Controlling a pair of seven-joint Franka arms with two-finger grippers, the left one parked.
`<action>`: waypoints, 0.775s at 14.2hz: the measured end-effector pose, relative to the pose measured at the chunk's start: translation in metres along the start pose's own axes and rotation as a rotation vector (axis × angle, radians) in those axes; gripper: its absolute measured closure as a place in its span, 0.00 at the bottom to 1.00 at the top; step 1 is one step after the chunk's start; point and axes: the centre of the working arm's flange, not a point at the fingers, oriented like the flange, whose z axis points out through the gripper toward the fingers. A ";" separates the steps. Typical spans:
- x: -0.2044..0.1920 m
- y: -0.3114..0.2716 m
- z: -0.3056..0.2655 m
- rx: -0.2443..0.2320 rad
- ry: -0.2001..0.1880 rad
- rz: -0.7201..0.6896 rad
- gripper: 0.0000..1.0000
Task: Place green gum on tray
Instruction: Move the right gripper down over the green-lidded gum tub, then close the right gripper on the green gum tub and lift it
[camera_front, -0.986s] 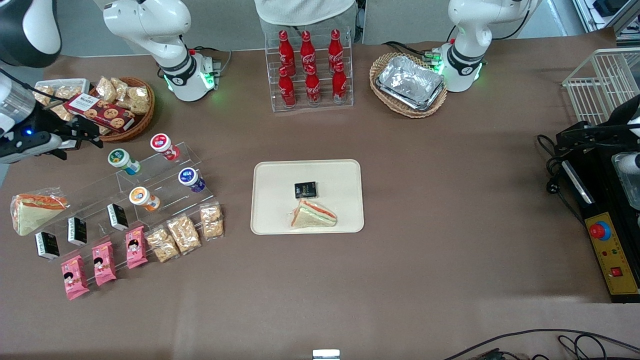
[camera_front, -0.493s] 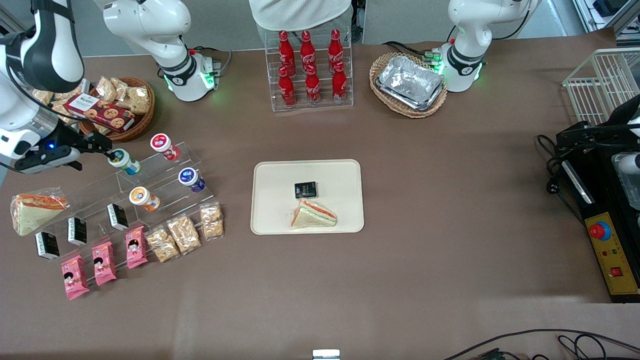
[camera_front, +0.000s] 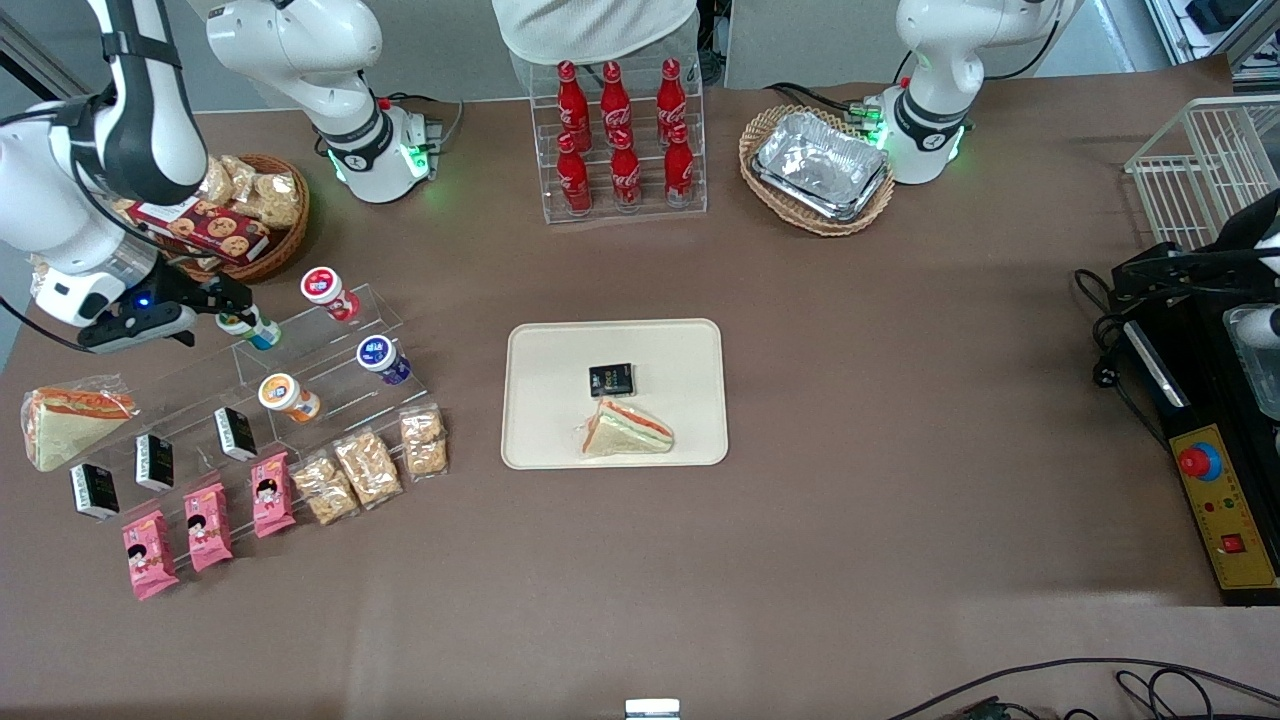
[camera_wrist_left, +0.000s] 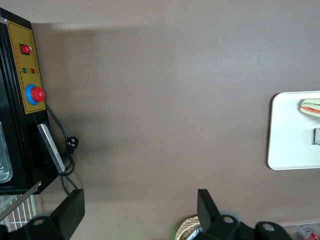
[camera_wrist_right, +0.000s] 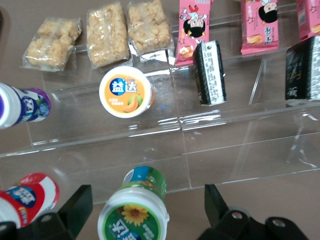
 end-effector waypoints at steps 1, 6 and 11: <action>-0.003 -0.002 0.006 0.001 -0.001 0.000 0.00; -0.011 -0.006 0.014 0.007 -0.006 0.000 0.03; -0.013 -0.007 0.012 0.007 -0.002 -0.001 0.36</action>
